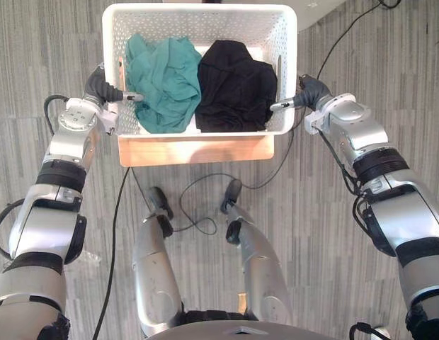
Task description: Pick up the laundry basket with both hands and put the clothes into the washing machine.
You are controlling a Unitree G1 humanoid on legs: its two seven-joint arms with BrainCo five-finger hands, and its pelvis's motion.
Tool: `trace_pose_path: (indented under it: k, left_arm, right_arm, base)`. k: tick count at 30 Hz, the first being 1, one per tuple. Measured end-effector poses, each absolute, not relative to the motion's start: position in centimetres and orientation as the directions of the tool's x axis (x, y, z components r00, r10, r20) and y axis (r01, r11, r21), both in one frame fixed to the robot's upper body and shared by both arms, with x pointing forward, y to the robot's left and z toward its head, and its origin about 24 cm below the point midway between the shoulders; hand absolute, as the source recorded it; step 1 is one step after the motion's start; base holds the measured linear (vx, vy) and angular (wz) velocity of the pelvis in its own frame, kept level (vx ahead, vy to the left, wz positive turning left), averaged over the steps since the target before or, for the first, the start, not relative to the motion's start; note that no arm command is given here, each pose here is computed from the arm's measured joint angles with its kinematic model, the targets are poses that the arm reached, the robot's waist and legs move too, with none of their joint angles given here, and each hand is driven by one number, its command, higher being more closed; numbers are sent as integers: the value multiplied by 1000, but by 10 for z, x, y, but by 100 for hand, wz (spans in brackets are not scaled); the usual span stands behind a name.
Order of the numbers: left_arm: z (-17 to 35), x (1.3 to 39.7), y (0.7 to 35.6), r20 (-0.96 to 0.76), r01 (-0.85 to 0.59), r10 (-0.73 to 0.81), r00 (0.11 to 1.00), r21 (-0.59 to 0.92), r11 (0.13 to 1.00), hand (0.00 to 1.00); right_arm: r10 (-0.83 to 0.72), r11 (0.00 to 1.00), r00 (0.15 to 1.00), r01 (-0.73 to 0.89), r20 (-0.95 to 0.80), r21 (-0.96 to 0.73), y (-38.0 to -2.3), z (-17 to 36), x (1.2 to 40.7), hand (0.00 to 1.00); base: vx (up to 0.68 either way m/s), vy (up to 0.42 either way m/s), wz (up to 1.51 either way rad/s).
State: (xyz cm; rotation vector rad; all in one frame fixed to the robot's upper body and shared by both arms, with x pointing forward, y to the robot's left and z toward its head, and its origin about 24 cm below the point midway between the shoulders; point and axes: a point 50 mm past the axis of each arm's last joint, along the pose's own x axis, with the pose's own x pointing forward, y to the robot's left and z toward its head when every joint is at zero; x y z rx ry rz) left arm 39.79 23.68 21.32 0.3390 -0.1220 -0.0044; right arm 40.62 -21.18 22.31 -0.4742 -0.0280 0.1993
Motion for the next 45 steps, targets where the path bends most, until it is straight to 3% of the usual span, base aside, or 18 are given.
trace_pose_path:
  k: [7,8,19,23,25,33,38,42,45]
  left_arm:
    - [216,395,240,96,14,-59,994,419,908,0]
    - [218,394,240,94,21,-71,993,452,892,100]
    - [222,376,238,102,38,-141,985,667,744,100]
    - [207,364,233,231,-60,-62,971,488,870,100]
    - [186,358,219,262,-101,16,965,313,944,100]
    - [139,315,179,256,-141,141,956,-19,990,100]
    - [122,291,164,232,-77,109,967,-142,987,100]
    - [90,272,160,125,-54,71,990,-130,990,100]
    - [77,246,170,87,-82,93,992,-119,989,100]
  right_arm:
    - [224,841,974,-204,-20,-501,-206,224,406,0]
    - [232,832,973,-209,-20,-513,-205,225,405,100]
    - [215,870,975,-162,63,-466,-211,231,396,100]
    - [178,929,970,-110,166,-354,-213,221,379,100]
    - [151,953,965,-85,216,-289,-214,216,369,100]
    - [77,996,919,-49,387,-79,-228,210,327,100]
    - [-8,1000,970,1,243,29,-241,146,305,100]
    - [-111,985,989,97,94,144,-242,85,271,100]
    - [-108,985,992,98,68,144,-230,70,247,100]
  base:
    - [27,-1,-2]
    - [0,0,0]
    - [10,0,-1]
    - [38,2,2]
    - [60,14,4]
    - [22,4,8]
    - [14,-9,-5]
    - [44,51,-49]
    - [21,136,-146]
